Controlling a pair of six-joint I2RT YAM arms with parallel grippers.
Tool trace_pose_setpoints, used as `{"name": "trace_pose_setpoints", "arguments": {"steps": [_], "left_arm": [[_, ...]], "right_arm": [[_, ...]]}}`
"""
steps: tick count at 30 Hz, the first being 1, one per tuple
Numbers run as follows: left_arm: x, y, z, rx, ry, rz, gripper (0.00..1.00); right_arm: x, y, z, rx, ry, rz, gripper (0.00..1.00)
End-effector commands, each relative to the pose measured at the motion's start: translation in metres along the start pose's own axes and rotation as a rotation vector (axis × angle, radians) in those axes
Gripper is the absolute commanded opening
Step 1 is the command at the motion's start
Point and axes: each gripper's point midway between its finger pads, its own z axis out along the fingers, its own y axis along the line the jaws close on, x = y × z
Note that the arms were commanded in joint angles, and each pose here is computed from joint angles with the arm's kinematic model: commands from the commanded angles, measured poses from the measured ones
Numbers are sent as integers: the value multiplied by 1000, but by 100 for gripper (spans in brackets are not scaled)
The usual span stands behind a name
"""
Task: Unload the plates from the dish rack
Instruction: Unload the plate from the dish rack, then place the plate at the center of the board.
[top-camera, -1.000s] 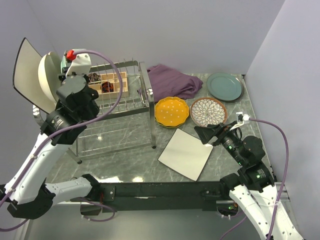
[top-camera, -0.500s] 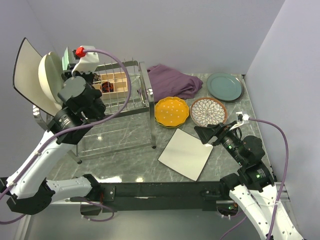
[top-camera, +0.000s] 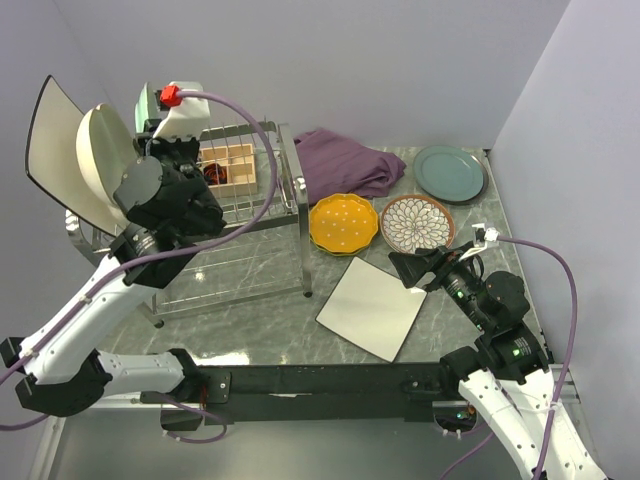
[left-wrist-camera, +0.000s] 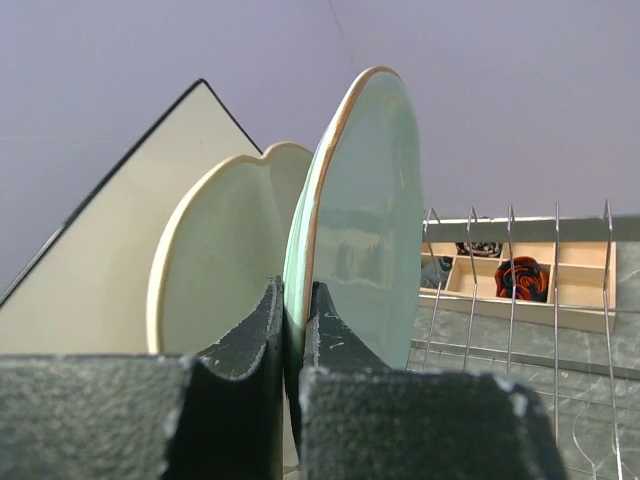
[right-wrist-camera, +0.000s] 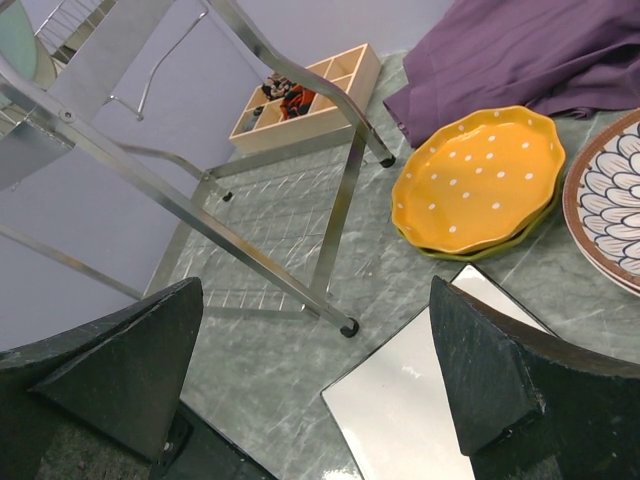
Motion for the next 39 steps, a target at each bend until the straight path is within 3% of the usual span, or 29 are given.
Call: {"name": "trace_pose_setpoints", "arguments": {"steps": [1,9,10,12,13,15,19,22,28,32,39], "left_arm": [[-37,31,-5,3,-43,-209,1],[-74,9,-20,132,-99,-377,1],[-79,3,-23,159,-103,-453,1],[-93,-6,-32,256,-143,-483,1],[-101,-12,-36,301,-148,-584,1],[-119,-19,-46,451,-206,-653,1],[-149,-21,-75,714,-261,-993,1],[-158,-37,-100,894,-266,-1089,1],[-160,-93,-146,1173,-197,-1138,1],[-157,-118,-165,1274,-165,-1154,1],[-137,-159,-191,1406,-98,-1163,1]], "right_arm": [[-8,1,2,-3,-32,-23,100],[-9,3,5,-2,-17,-6,100],[-12,6,4,-7,-21,-5,100],[-17,11,1,-21,-28,-3,100],[-22,15,-1,-30,-43,-1,100],[-26,20,-4,-42,-55,5,100],[-34,30,-8,-80,-77,14,100],[-42,46,-10,-149,-93,21,100],[-66,90,-25,-351,-164,45,100],[-82,115,-42,-477,-234,101,100],[-106,104,-51,-431,-377,252,100]]}}
